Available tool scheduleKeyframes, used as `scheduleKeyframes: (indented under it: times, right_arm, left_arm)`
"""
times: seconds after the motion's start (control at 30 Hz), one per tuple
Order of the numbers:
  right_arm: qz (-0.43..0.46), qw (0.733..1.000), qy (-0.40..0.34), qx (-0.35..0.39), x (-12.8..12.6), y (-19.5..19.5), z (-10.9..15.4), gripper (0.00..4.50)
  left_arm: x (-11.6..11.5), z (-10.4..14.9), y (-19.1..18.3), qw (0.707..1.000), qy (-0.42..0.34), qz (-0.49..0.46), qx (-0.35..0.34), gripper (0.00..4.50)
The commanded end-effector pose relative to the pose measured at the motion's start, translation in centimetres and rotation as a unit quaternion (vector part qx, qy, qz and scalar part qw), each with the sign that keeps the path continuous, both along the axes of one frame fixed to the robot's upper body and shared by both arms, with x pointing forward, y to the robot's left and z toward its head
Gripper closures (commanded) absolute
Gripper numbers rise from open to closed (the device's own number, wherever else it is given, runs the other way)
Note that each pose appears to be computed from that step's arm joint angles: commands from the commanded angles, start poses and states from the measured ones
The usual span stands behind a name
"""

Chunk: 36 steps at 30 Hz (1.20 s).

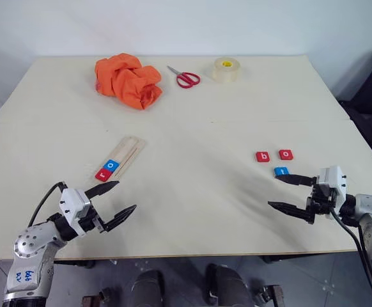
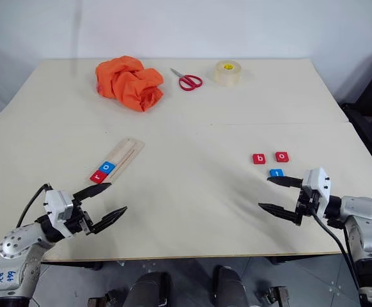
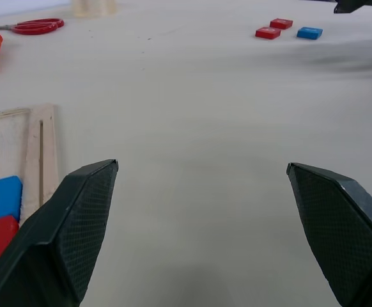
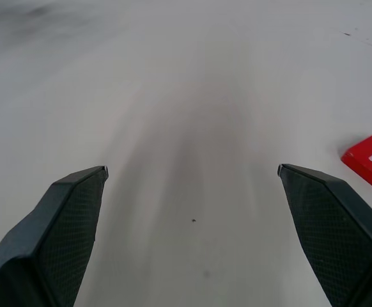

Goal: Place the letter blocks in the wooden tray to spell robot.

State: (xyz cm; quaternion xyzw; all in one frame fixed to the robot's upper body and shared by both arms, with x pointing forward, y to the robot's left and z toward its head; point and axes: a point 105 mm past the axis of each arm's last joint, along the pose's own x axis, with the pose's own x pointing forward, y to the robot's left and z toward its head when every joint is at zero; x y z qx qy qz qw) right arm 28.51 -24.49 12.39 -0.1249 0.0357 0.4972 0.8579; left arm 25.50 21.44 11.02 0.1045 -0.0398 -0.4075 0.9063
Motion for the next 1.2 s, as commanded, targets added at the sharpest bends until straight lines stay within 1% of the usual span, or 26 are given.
scheduleKeyframes:
  times: [0.03, 0.1, 0.17, 0.27, 0.33, 0.4, 0.5, 0.6, 0.7, 0.8, 0.9, 1.03, 1.1, 1.2]
  right_arm:
    - [-0.006, 0.999, -0.032, 0.005, 0.2, -0.5, 1.1, 0.04]
    - [-0.007, 0.999, -0.036, 0.007, 0.4, -0.5, 1.1, 0.04]
    - [-0.005, 0.999, -0.039, 0.009, 0.5, -0.4, 1.2, 0.04]
    - [0.006, 0.999, -0.043, 0.01, 0.6, -0.1, 1.4, 0.04]
    - [0.018, 0.999, -0.045, 0.009, 0.8, 0.4, 1.7, 0.04]
    - [0.028, 0.998, -0.046, 0.008, 1.1, 0.8, 2.1, 0.04]
    - [0.032, 0.998, -0.051, 0.004, 1.6, 1.2, 2.6, 0.04]
    - [0.034, 0.998, -0.061, 0.006, 2.5, 1.9, 3.5, 0.04]
    - [0.043, 0.997, -0.065, 0.007, 3.0, 2.9, 4.0, 0.04]
    - [0.05, 0.997, -0.067, 0.01, 3.3, 3.6, 4.3, 0.04]
    - [0.056, 0.996, -0.069, 0.012, 3.5, 4.4, 4.6, 0.04]
    - [0.062, 0.996, -0.069, 0.015, 3.6, 5.1, 4.8, 0.04]
    - [0.065, 0.995, -0.07, 0.019, 3.6, 5.7, 4.7, 0.04]
    - [0.065, 0.995, -0.071, 0.025, 3.5, 6.2, 4.8, 0.04]
  left_arm:
    - [0.3, 1.2, -0.4, 1.0, -0.017, -0.005, -0.003, 0.0]
    - [0.6, 1.3, -0.5, 1.0, -0.015, 0.0, -0.005, 0.0]
    - [0.5, 1.7, -0.6, 1.0, -0.023, -0.004, -0.01, 0.0]
    - [0.1, 1.8, -0.1, 1.0, -0.013, 0.012, -0.011, 0.0]
    - [-0.6, 1.8, 0.7, 0.999, -0.004, 0.031, -0.009, 0.0]
    - [-1.2, 1.6, 2.1, 0.998, 0.012, 0.069, -0.001, 0.0]
    - [-1.8, 0.9, 4.2, 0.991, 0.035, 0.13, 0.028, 0.0]
    - [-3.9, 1.1, 5.5, 0.99, 0.047, 0.135, 0.02, 0.0]
    - [-4.3, 0.6, 6.4, 0.984, 0.067, 0.161, 0.026, 0.0]
    - [-3.9, 0.5, 6.5, 0.981, 0.076, 0.175, 0.022, 0.0]
    - [-2.7, 0.0, 6.4, 0.978, 0.11, 0.176, 0.02, 0.0]
    - [0.0, 0.1, 6.8, 0.973, 0.12, 0.197, 0.029, 0.0]
    - [2.3, 0.4, 6.6, 0.969, 0.134, 0.208, 0.02, 0.0]
    - [4.2, 0.7, 6.0, 0.969, 0.137, 0.203, 0.021, 0.0]
